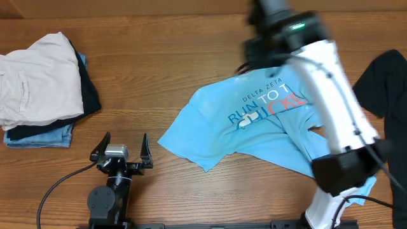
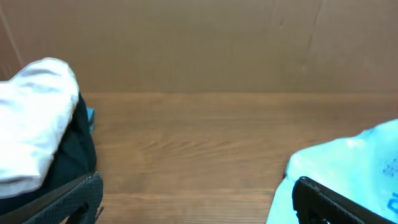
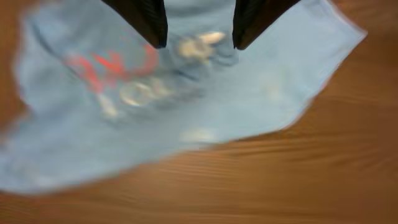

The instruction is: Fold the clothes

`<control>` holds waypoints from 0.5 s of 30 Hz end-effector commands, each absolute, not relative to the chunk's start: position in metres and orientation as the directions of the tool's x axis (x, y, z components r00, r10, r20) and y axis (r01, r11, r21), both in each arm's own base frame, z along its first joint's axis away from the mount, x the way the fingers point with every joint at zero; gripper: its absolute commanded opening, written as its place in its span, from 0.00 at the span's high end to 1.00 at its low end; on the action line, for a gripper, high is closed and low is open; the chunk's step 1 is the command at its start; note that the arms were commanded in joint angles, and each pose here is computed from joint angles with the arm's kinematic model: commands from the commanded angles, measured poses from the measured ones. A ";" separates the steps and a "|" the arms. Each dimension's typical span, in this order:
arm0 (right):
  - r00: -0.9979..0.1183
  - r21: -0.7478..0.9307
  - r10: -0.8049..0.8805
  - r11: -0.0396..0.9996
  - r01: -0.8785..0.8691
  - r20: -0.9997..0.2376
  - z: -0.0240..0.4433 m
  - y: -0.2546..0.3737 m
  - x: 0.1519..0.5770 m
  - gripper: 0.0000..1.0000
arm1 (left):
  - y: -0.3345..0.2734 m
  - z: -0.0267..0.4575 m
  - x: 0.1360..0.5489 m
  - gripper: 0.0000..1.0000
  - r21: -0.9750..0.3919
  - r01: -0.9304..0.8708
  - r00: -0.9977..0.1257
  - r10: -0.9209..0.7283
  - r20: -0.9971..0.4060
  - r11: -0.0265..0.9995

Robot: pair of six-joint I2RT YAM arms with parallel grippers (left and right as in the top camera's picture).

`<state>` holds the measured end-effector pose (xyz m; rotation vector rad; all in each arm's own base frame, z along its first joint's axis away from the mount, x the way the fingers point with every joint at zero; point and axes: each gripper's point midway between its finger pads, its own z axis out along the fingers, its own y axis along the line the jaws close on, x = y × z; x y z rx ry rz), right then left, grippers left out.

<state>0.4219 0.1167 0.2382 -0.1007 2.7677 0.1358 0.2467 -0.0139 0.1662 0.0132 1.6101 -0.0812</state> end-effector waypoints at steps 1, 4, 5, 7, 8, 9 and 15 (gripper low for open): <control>-0.906 0.086 0.183 0.983 0.162 -0.381 0.262 0.022 0.419 0.57 | -0.053 0.201 0.238 0.00 0.007 0.288 0.095 -0.021 -0.995 0.958; -0.868 0.083 0.337 0.940 0.330 -0.366 0.261 -0.049 0.413 0.46 | -0.057 0.221 0.231 0.00 -0.042 0.312 0.008 -0.046 -0.999 0.949; -0.855 0.083 0.368 0.928 0.364 -0.365 0.261 -0.064 0.411 0.40 | -0.057 0.232 0.230 0.00 -0.034 0.311 -0.009 -0.033 -0.999 0.950; -0.805 0.082 0.466 0.878 0.471 -0.366 0.261 -0.113 0.401 0.00 | -0.065 0.290 0.239 0.00 0.019 0.353 -0.029 0.031 -0.999 0.935; -0.788 0.083 0.492 0.862 0.500 -0.369 0.261 -0.126 0.398 0.00 | -0.076 0.319 0.264 0.00 0.000 0.411 -0.117 0.052 -0.992 0.912; -0.772 0.079 0.518 0.845 0.529 -0.369 0.260 -0.140 0.393 0.00 | -0.083 0.330 0.284 0.00 -0.041 0.439 -0.210 0.058 -0.976 0.898; -0.718 0.076 0.590 0.789 0.609 -0.369 0.259 -0.178 0.378 0.00 | -0.164 0.331 0.391 0.00 -0.025 0.600 -0.449 0.311 -0.838 0.799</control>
